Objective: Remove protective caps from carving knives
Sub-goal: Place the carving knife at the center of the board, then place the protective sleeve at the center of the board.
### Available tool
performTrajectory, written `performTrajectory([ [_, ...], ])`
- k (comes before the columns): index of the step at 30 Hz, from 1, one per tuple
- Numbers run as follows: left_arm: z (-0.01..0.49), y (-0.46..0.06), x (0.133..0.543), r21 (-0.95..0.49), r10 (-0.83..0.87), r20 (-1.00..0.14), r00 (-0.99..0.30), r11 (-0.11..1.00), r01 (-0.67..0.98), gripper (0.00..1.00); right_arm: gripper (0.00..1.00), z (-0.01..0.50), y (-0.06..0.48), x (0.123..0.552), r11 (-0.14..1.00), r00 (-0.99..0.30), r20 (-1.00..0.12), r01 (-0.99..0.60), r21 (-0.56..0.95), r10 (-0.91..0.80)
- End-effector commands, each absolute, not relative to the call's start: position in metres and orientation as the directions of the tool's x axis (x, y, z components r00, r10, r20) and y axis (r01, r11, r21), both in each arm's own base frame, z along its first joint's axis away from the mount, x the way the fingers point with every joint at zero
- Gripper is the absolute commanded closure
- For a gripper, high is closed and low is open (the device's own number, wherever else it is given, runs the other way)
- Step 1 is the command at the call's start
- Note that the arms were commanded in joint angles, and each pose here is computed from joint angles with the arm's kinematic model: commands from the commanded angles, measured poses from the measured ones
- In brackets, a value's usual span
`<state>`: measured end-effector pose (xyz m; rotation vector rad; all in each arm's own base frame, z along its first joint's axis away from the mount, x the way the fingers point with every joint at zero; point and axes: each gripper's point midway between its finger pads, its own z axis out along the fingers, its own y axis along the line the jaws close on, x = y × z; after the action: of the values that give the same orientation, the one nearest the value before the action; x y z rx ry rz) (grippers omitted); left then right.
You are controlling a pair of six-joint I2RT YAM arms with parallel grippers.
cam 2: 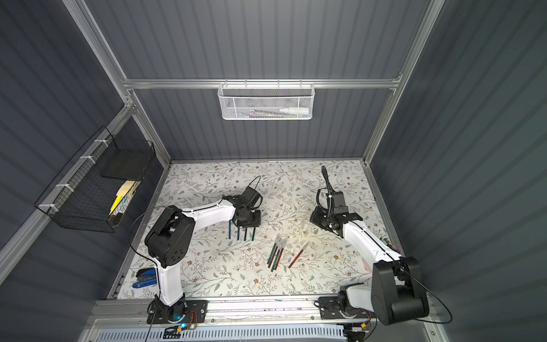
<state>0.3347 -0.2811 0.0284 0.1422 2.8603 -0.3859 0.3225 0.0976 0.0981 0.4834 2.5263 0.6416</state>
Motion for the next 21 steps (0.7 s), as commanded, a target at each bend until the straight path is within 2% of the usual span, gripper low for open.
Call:
performTrajectory([
  [1, 0.039, -0.272, 0.331, -0.241, 0.046, -0.258, -0.965, 0.964, 0.11, 0.64, 0.98, 0.092, 0.095, 0.321, 0.823, -0.82, -0.352, 0.23, 0.519, 0.451],
  [21, 0.128, -0.262, 0.34, -0.256, 0.029, -0.436, -0.9, 0.954, 0.154, 0.6, 0.98, 0.058, 0.08, 0.33, 0.831, -0.832, -0.301, 0.294, 0.473, 0.466],
])
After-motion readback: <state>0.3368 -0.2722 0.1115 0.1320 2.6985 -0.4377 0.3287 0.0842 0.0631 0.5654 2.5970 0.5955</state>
